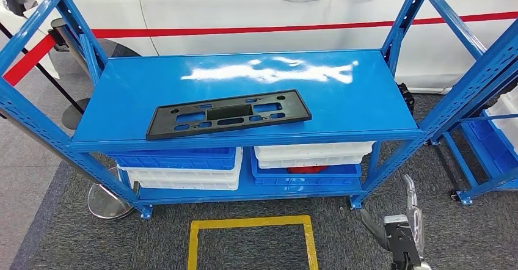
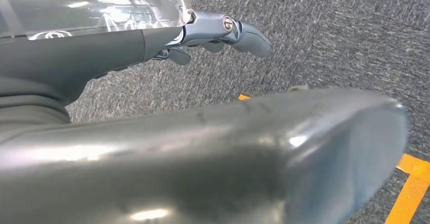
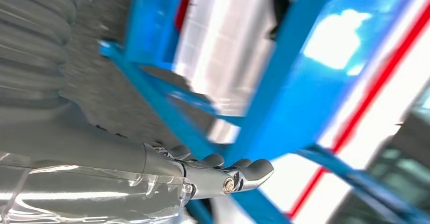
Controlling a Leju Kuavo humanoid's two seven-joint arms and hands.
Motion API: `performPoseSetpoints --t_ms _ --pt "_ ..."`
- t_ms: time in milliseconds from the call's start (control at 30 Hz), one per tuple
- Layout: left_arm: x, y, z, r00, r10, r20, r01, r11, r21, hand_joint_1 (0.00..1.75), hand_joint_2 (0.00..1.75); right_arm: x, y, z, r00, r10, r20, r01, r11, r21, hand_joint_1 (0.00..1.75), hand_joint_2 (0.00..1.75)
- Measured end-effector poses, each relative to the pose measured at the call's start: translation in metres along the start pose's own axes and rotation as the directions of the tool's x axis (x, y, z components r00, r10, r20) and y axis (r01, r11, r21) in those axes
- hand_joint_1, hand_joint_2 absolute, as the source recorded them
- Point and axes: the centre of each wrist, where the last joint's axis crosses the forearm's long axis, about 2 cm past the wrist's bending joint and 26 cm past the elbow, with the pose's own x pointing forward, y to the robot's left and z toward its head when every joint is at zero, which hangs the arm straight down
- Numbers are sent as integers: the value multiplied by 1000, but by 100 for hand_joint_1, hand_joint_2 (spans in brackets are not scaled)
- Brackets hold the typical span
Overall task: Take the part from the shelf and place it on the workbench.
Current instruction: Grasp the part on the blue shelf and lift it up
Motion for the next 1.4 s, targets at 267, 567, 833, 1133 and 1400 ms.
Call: performPoseSetpoints --t_ms 267,567,833,1133,1400 --pt "-1 -7 2 1000 15 8 -15 1000 15 0 0 48 10 -11 972 41 232 -57 996 63 0 175" --pt "-5 -17 7 1000 19 7 -19 1000 15 0 0 88 36 -1 913 127 388 -190 974 127 0 175" --pt "-3 -21 8 1000 6 22 -6 1000 9 0 0 113 54 9 796 281 536 -365 929 54 0 175" --pt "-2 -25 8 999 -11 39 12 1000 -4 0 0 131 68 18 596 432 677 -508 856 -100 0 175" --pt "0 -31 9 998 -22 55 24 999 -33 0 0 135 78 3 439 528 727 -574 787 -225 0 175"
